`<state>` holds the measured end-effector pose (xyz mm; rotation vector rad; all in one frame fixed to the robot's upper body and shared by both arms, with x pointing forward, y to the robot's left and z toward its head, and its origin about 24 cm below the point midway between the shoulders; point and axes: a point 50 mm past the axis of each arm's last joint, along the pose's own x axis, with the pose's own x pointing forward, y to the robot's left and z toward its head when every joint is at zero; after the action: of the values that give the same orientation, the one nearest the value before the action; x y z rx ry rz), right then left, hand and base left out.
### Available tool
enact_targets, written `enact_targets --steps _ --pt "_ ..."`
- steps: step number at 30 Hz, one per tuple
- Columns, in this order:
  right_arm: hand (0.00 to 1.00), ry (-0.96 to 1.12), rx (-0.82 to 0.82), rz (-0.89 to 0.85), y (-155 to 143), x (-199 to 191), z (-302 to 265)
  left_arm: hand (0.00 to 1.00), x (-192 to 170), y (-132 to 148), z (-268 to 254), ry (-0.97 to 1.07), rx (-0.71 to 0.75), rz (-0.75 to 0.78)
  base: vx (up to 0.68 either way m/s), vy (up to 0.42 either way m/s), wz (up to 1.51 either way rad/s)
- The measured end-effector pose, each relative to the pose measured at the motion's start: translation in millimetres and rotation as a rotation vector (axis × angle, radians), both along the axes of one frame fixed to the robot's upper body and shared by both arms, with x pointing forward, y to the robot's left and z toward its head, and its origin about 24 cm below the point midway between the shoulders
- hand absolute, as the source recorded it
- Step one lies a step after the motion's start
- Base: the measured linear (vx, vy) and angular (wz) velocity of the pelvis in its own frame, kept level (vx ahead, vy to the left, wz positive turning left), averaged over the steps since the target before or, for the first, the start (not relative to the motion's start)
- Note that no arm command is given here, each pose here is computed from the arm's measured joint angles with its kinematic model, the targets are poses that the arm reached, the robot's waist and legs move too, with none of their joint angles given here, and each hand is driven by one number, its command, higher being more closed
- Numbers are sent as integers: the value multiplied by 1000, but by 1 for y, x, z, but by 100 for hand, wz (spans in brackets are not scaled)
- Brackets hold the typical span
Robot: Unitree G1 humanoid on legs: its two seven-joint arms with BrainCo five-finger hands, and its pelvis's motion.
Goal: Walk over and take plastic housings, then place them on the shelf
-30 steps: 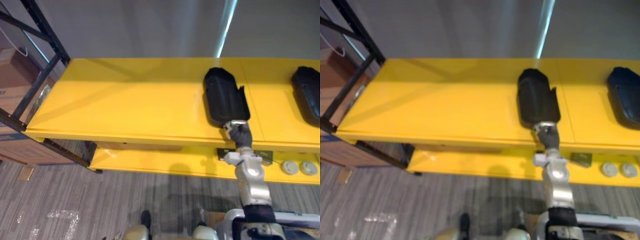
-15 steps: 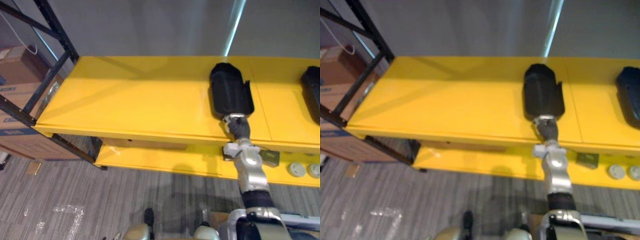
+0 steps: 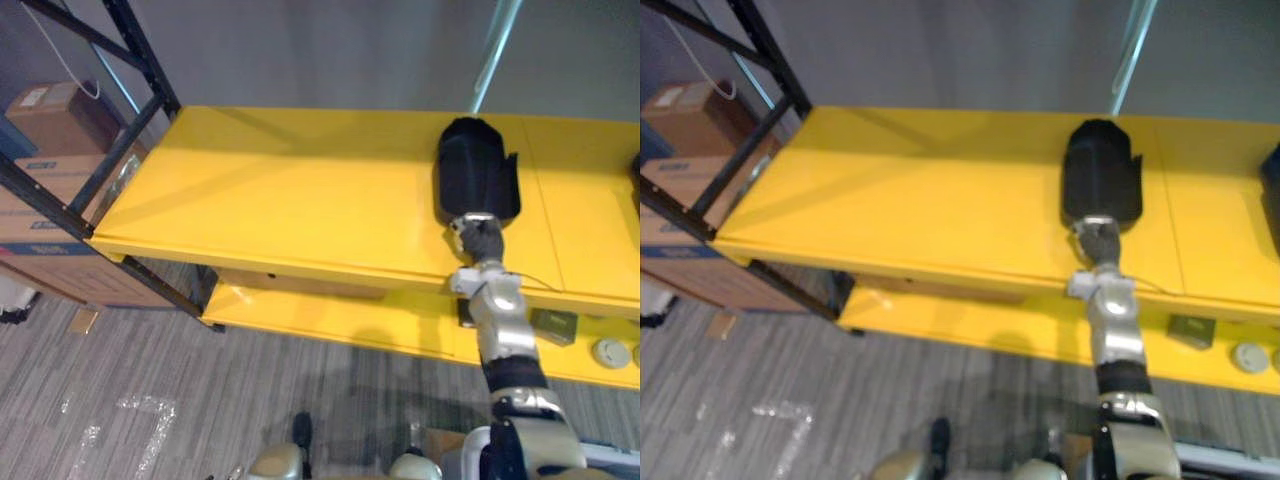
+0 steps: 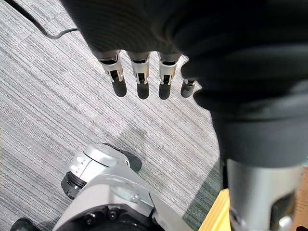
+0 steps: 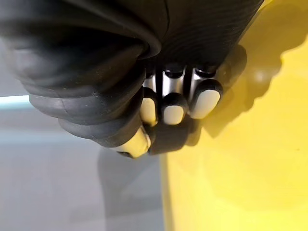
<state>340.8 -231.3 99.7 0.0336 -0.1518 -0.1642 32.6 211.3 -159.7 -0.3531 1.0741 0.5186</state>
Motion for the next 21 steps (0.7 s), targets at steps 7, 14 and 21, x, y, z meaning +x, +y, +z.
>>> enact_targets --steps 7,14,21 --pt "100 -14 -1 -3 -1 0 2 0 1 -1 0 0 0 -33 -1 1 0" --pt "100 -153 -46 26 5 -49 15 0 6 2 1 -19 1 -24 10 3 -20" --pt "100 -174 -73 31 -2 -100 9 0 1 16 3 -17 42 19 33 -22 -28"
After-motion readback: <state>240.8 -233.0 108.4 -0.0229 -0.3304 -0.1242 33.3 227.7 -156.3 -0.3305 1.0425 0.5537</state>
